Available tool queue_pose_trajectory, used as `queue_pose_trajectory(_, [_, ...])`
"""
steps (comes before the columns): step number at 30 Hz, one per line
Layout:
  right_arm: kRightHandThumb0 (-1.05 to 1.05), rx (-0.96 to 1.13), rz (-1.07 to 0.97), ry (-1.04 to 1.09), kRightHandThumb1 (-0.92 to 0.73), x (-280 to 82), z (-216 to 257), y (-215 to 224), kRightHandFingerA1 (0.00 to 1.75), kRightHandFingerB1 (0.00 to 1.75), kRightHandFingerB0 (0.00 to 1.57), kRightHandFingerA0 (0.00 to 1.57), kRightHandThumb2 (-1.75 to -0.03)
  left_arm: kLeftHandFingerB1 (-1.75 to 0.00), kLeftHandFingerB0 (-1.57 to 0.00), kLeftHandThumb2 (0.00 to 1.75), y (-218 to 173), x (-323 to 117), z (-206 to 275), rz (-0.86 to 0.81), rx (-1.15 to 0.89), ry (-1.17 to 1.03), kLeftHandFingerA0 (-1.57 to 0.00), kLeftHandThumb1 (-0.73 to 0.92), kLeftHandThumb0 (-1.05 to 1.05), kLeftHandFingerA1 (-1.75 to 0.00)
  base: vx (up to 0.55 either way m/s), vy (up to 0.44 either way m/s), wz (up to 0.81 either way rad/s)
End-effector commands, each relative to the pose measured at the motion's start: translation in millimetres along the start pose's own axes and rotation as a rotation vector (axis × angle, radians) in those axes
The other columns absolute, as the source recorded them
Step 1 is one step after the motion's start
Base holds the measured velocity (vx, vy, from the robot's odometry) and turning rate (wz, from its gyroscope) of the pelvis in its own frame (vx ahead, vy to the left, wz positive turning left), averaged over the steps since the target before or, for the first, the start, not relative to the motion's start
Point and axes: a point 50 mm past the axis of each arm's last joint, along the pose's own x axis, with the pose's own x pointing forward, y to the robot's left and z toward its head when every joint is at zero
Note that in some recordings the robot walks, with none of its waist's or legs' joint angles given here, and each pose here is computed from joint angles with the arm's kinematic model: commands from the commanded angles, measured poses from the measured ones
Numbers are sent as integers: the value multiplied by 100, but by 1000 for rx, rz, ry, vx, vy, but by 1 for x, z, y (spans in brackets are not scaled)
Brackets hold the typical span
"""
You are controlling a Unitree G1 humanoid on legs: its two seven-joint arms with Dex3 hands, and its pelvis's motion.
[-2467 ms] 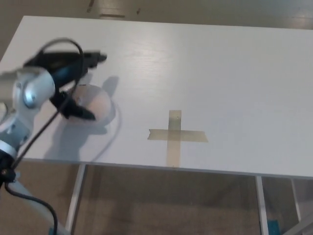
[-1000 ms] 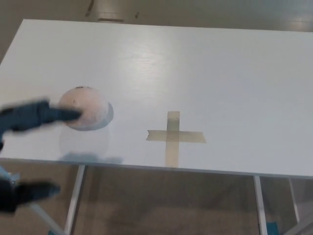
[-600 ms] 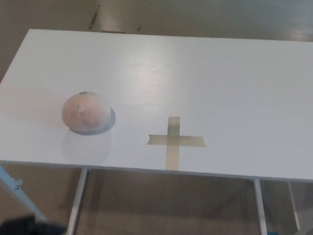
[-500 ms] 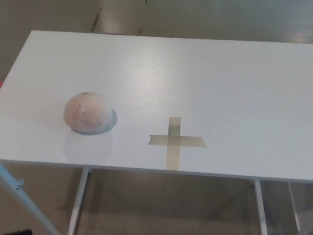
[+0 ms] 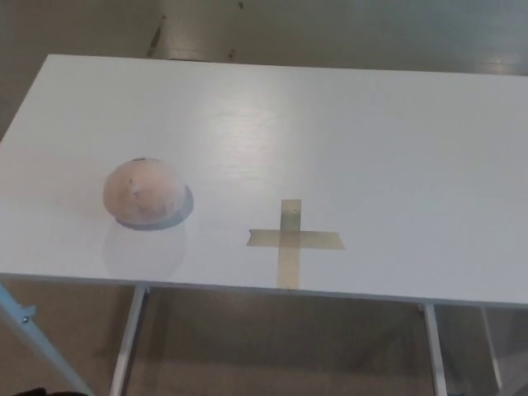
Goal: Use the left hand to take the pink dumpling toy on a person's hand and put it on the desk.
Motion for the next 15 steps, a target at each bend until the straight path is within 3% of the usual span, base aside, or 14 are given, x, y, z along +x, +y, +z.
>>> queue_pose_trajectory(1, [-30,48,-41,9,-70,-3,-19,2,45,43,57,65,-60,-43,-17,105,-16,27,-107,97,95,702,-36,70,-64,-53,0,0,0])
queue_pose_trajectory(5, [-30,55,-34,15,-70,-3,-21,2,45,43,57,64,-61,-43,-16,106,-15,24,-110,91,66,699,-36,68,-61,-54,0,0,0])
queue_pose_trajectory(6, [-30,58,-34,14,-70,-3,-21,2,45,43,57,64,-61,-31,-32,66,-15,25,-110,91,48,695,-45,85,-64,-35,0,0,0])
queue_pose_trajectory(15, [-30,61,-32,5,-70,-2,-15,2,44,43,57,63,-61,-32,-33,65,-10,29,-108,115,-2,681,-47,81,-61,-36,0,0,0])
